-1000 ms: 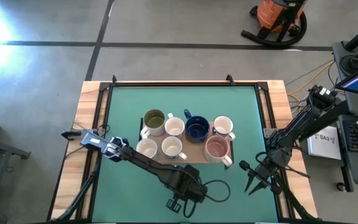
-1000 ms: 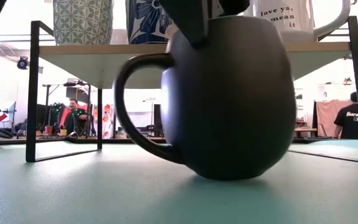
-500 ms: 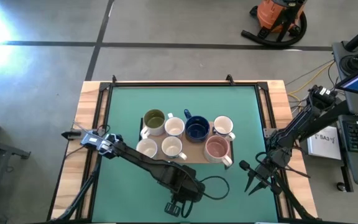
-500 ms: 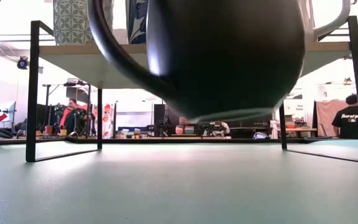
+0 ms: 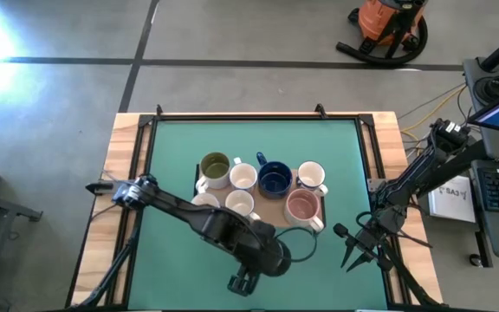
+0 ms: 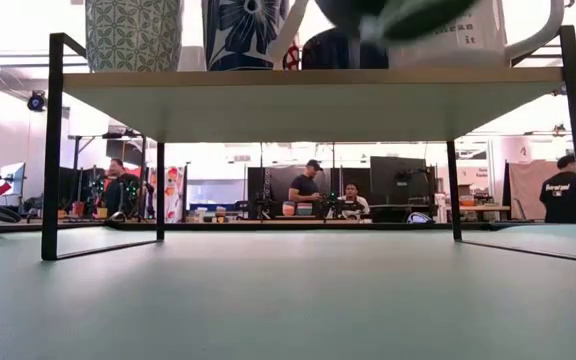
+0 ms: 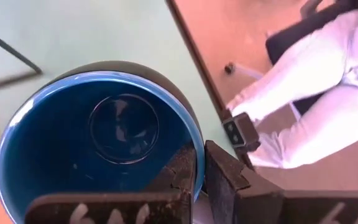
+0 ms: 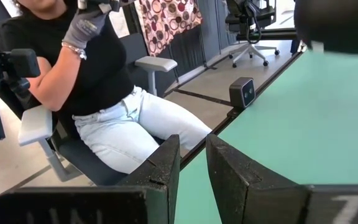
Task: Place coffee mugs
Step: Put the blue mug on the shelf
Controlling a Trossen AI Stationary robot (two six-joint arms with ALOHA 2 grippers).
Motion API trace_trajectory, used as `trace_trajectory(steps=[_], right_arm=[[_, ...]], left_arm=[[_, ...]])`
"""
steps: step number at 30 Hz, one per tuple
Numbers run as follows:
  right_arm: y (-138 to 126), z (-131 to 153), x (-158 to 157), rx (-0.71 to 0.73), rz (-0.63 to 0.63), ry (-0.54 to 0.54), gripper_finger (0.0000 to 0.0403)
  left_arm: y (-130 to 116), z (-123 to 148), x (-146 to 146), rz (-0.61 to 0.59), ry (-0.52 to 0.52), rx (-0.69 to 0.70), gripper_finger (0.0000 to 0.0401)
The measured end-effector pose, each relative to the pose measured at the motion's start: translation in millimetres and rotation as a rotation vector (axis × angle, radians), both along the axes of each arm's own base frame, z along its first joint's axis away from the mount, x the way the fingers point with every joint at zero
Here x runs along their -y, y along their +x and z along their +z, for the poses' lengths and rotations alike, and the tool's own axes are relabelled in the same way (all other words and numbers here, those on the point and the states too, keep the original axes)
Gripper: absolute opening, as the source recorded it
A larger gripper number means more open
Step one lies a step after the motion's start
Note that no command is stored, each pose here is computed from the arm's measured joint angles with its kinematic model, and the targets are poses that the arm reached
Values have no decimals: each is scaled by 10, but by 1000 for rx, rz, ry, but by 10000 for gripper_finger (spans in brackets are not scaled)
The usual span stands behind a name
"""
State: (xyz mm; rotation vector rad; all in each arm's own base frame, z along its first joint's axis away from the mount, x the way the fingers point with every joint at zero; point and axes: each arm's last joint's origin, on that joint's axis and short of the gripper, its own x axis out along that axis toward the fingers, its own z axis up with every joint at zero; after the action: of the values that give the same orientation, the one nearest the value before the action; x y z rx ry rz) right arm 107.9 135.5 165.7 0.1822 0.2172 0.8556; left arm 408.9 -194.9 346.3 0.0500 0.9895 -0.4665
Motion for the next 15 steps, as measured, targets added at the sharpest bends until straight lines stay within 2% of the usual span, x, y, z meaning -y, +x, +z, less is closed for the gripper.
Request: trace_trajectory(steps=[15], right_arm=[[0,0,0,0,0,0,68]], left_arm=[[-25,291,-351,42,28,105,8]])
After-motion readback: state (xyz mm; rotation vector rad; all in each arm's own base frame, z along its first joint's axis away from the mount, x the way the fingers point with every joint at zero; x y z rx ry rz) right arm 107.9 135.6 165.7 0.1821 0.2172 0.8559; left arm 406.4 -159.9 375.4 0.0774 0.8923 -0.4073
